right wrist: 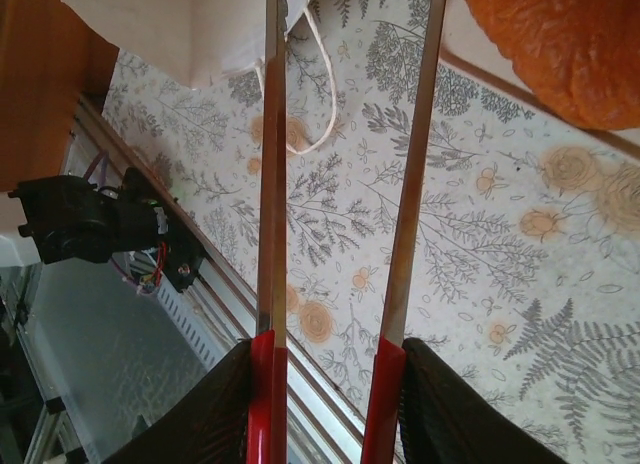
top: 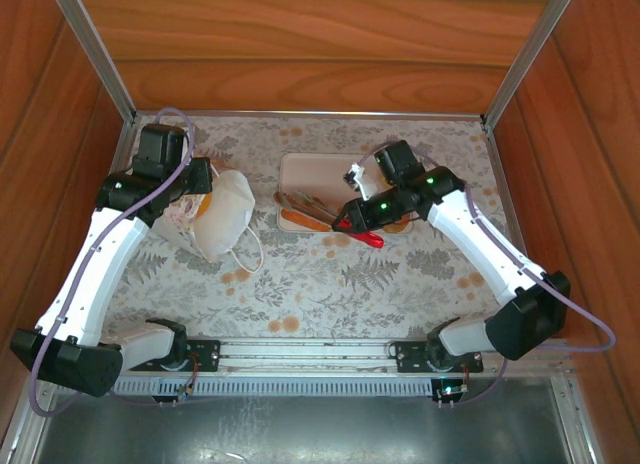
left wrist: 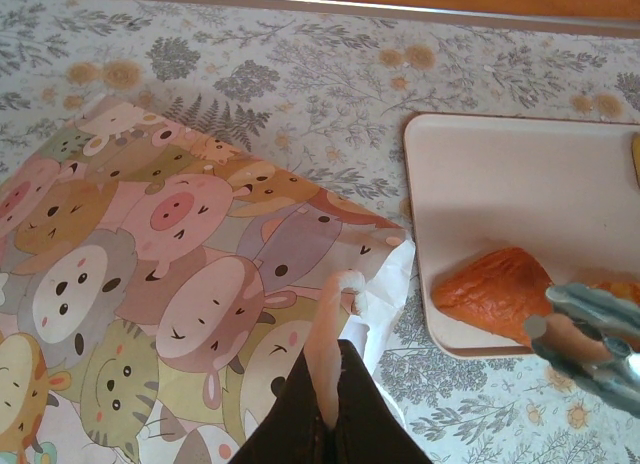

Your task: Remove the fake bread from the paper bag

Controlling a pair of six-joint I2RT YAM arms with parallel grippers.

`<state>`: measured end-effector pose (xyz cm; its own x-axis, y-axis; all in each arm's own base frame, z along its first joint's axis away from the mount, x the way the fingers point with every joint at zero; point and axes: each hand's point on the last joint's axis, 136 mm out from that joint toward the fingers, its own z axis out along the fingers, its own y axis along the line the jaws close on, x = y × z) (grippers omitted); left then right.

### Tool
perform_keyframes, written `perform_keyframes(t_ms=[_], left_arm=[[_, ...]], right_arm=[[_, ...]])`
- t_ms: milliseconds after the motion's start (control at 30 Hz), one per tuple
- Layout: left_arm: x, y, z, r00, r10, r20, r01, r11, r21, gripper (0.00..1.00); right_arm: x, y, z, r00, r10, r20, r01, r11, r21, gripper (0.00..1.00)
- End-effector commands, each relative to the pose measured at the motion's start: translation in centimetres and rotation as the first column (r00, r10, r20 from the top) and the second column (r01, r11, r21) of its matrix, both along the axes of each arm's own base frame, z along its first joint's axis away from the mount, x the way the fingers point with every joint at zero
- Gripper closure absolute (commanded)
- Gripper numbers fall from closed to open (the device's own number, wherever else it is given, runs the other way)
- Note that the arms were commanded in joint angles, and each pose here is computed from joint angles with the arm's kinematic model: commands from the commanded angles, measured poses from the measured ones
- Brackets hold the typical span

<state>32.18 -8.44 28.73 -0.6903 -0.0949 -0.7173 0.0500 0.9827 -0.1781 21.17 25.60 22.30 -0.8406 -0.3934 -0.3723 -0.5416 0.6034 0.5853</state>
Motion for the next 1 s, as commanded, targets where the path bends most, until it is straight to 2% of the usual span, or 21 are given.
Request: perform_keyframes(t_ms=[0,167,433,633,800,967], left_arm=[[0.1,0.4,1.6,0.999,0.024,0.047,-0.023,1.0,-0.016,1.0],[0.1,0.6,1.7,0.998,0.028,0.051,-0.028,1.0,-0.015,1.0],[-0.2,0.8,1.7,0.998,0.024,0.056,-0.025,1.0,0.002,1.0],[-0.4,0.9,1.8,0.998,0.029,0.06,-0.029,1.0,-0.001,1.0],[-0.4,0.8,1.8,0.998,0.027,0.057,-0.026,1.0,-0.007,1.0],[-0.3,0.5,1.9,0.998,0.017,0.056,-0.016,1.0,-0.011,1.0]], right_arm=[[-1.2,1.5,0.2,1.0,0.029,-0.009,-0.028,0.999,0.043,0.61],[-1.7,2.0,-0.4,1.0,0.016,0.026,-0.016,1.0,-0.01,0.63],[-5.0,4.4,2.6,0.986,0.145,0.079,-0.154,0.981,0.12,0.62],[-5.0,8.0,2.3,0.981,0.186,0.052,-0.193,0.965,0.179,0.62],[-2.4,11.8,1.7,0.991,0.133,0.025,-0.135,0.968,0.211,0.63],[1.2,15.6,0.0,0.998,0.053,-0.015,-0.049,0.981,0.186,0.62]])
